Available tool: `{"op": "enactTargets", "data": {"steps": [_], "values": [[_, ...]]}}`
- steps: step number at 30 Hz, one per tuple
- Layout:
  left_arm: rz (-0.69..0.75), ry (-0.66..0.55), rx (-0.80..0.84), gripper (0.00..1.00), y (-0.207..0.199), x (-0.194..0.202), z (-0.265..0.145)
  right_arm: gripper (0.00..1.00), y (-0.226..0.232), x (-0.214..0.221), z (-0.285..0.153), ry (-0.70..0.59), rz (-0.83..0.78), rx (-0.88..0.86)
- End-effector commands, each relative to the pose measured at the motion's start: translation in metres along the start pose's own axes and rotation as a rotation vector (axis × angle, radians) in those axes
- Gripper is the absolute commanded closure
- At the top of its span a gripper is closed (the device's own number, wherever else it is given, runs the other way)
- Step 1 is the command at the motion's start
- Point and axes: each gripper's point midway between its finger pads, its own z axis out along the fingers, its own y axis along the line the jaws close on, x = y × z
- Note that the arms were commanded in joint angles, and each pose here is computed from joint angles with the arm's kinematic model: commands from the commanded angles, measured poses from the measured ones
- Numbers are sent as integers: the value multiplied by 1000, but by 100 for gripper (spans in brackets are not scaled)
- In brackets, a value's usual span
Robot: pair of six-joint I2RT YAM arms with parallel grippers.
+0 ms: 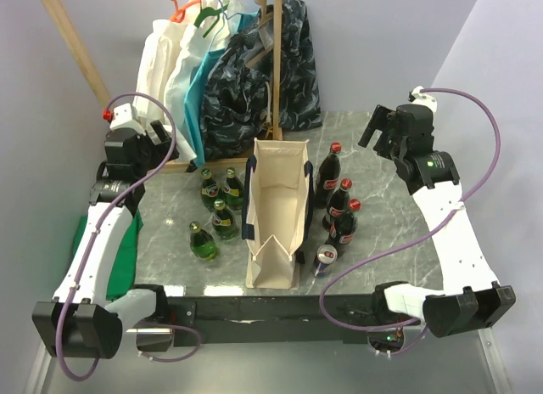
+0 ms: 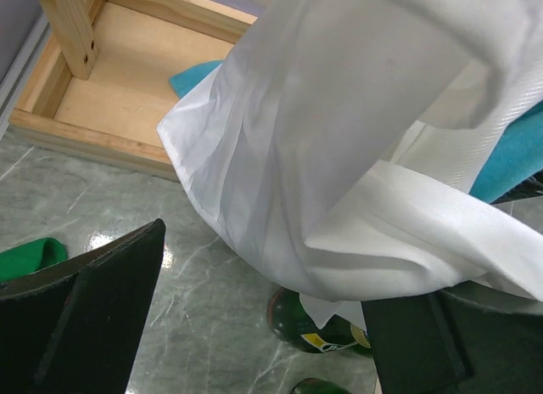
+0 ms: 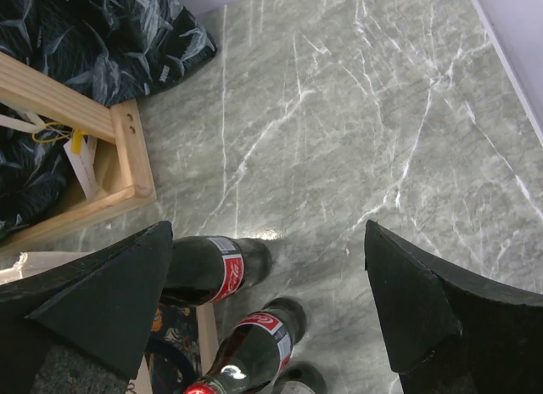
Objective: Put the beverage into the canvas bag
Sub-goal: Pick up the drink from the center of the board.
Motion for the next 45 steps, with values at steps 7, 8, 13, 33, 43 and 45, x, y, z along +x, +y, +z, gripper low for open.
{"op": "enactTargets", "data": {"steps": [7,8,13,33,43,45], "values": [[-10,-17,49,4,-17,-22,2,0,4,-7,-12,-10,-29,-32],[-9,-7,49,4,-17,-20,3,0,8,-8,-15,-2,-34,-52],[-6,25,41,4,-17,-15,7,8,9,-1,-23,65,-60,-68],[19,2,35,4,-14,-28,-24,18,83,4,-52,140,-126,-209],[22,-23,28,3,-12,-36,-39,19,111,11,-43,175,-187,-200],[24,-17,29,4,-11,-33,-39,20,112,15,-38,188,-188,-183]]}}
